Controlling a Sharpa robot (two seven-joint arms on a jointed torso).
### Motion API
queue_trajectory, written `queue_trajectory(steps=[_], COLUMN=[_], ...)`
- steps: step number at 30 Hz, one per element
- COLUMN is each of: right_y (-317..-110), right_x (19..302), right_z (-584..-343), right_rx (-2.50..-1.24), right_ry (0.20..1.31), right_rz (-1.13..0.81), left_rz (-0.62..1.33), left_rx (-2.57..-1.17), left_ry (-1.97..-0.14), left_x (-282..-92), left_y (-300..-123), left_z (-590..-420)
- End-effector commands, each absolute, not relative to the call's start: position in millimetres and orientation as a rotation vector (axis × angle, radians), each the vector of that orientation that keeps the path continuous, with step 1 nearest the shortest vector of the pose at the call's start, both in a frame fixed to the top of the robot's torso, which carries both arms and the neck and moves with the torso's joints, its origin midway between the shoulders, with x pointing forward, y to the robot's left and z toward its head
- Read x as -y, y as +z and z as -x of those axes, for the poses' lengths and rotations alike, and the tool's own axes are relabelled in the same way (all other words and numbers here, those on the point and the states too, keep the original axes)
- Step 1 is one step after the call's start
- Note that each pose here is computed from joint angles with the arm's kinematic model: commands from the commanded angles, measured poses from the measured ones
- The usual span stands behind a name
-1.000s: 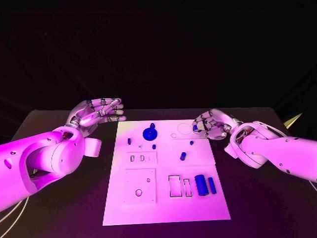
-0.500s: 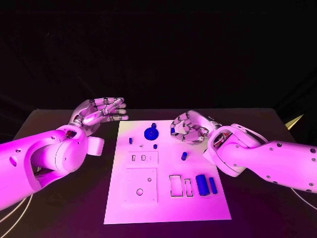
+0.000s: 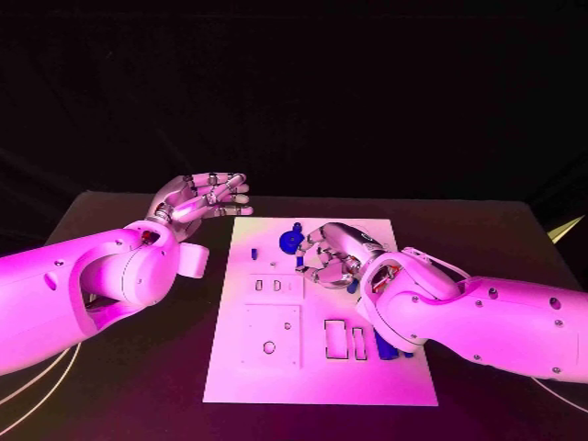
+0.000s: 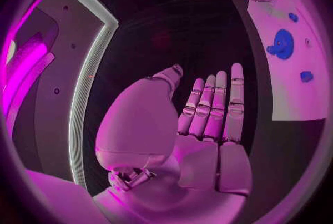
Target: Assemble the parts on the task board
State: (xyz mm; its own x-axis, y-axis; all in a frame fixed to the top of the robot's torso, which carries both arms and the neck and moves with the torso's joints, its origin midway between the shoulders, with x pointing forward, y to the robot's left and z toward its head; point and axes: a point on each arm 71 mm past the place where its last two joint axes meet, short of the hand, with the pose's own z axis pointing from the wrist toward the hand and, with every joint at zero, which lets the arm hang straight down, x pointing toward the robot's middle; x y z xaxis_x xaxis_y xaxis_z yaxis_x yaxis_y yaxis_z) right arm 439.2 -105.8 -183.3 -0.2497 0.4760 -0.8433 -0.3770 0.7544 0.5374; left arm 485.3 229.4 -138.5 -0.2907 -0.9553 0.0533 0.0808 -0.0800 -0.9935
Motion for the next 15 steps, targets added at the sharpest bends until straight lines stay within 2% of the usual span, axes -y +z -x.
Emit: queue_trajectory(steps=[1,15], right_y=[-188.5,-209.7], right_x=[99.2,77.6], right_z=[-436.9,-434.3], right_rx=[-1.633,-1.647], right_ry=[0.765,0.771], right_rz=[-0.035,0.021], left_rz=[1.031,1.031], left_rx=[-1.318,-1.326], left_ry=[-1.540,-1.548], left_x=[-226.4,-222.2], left_y=[-137.6,-137.9], left_z=[-484.9,-484.9])
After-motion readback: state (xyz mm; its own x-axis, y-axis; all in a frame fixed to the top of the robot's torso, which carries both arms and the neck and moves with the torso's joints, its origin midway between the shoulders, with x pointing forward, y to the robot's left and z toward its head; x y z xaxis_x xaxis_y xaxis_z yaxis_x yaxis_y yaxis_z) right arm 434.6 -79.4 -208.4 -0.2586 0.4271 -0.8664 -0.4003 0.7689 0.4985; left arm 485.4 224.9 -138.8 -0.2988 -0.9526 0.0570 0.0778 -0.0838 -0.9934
